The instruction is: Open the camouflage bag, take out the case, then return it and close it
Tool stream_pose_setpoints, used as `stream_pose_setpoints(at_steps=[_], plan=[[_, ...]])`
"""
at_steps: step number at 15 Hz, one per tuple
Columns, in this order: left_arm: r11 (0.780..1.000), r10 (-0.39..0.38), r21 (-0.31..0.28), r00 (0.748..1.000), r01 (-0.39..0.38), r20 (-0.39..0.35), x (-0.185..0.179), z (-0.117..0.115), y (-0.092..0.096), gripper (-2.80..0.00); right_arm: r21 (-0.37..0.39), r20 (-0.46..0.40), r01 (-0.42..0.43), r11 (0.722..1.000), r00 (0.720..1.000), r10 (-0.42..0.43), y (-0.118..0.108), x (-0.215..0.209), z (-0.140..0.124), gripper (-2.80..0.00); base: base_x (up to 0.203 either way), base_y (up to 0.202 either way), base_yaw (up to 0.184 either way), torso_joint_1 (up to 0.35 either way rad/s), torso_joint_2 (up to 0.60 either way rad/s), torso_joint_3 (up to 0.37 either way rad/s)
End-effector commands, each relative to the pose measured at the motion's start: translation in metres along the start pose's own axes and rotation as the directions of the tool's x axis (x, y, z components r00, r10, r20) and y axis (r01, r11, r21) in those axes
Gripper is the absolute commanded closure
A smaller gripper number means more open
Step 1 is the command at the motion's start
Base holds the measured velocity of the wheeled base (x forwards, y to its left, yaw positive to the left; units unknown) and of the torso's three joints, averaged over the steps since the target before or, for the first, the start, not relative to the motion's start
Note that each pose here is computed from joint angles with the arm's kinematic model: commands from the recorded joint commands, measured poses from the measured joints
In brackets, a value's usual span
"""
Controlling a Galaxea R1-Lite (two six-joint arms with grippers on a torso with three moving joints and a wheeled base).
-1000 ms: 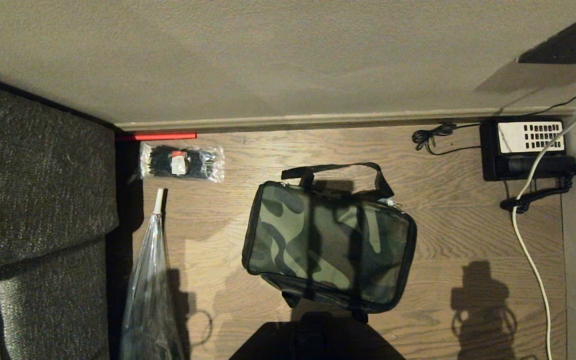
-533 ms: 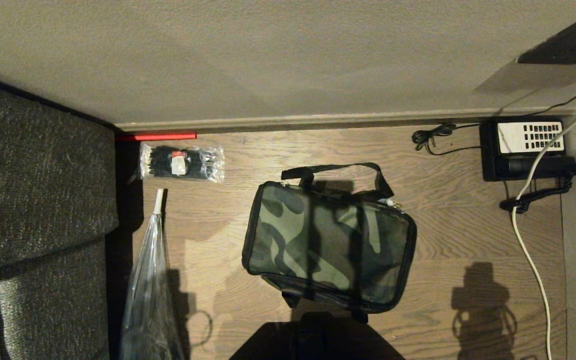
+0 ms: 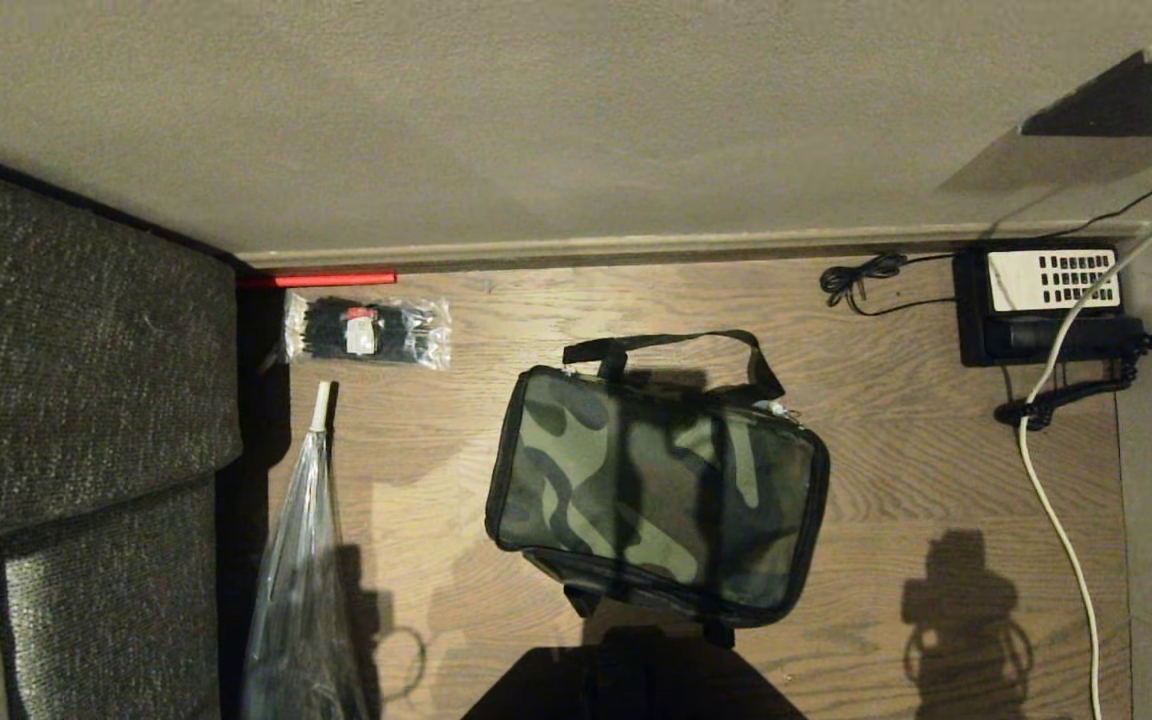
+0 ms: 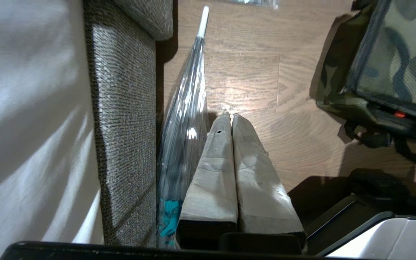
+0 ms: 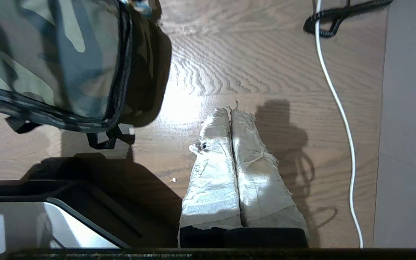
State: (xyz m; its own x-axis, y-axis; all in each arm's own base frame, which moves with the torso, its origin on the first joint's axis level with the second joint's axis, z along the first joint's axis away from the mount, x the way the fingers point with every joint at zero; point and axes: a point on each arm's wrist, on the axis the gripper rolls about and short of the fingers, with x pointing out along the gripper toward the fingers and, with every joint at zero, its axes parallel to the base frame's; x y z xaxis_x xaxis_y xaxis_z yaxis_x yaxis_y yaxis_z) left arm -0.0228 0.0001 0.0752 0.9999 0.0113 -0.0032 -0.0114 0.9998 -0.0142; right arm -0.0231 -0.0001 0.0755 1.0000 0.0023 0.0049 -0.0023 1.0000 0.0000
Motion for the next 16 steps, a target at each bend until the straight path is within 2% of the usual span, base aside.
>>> stream_pose_setpoints(at_steps=[1,16], plan=[[1.0,0.001,-0.001,1.0,-0.001,-0.003,0.0002,-0.0009,0.0,0.0,0.0,0.0,0.0,1.0,1.0,0.0,0.0,-0.0001,-0.0001,0.0,0.0,0.0,0.0,0.007,0.0,0.178],[1.0,0.003,-0.006,1.0,-0.003,-0.003,0.0002,-0.0009,0.0001,0.0,0.003,-0.002,0.001,1.0,1.0,-0.001,0.0,0.0,-0.0001,0.0,0.0,0.0,0.0,0.002,0.0,0.201]])
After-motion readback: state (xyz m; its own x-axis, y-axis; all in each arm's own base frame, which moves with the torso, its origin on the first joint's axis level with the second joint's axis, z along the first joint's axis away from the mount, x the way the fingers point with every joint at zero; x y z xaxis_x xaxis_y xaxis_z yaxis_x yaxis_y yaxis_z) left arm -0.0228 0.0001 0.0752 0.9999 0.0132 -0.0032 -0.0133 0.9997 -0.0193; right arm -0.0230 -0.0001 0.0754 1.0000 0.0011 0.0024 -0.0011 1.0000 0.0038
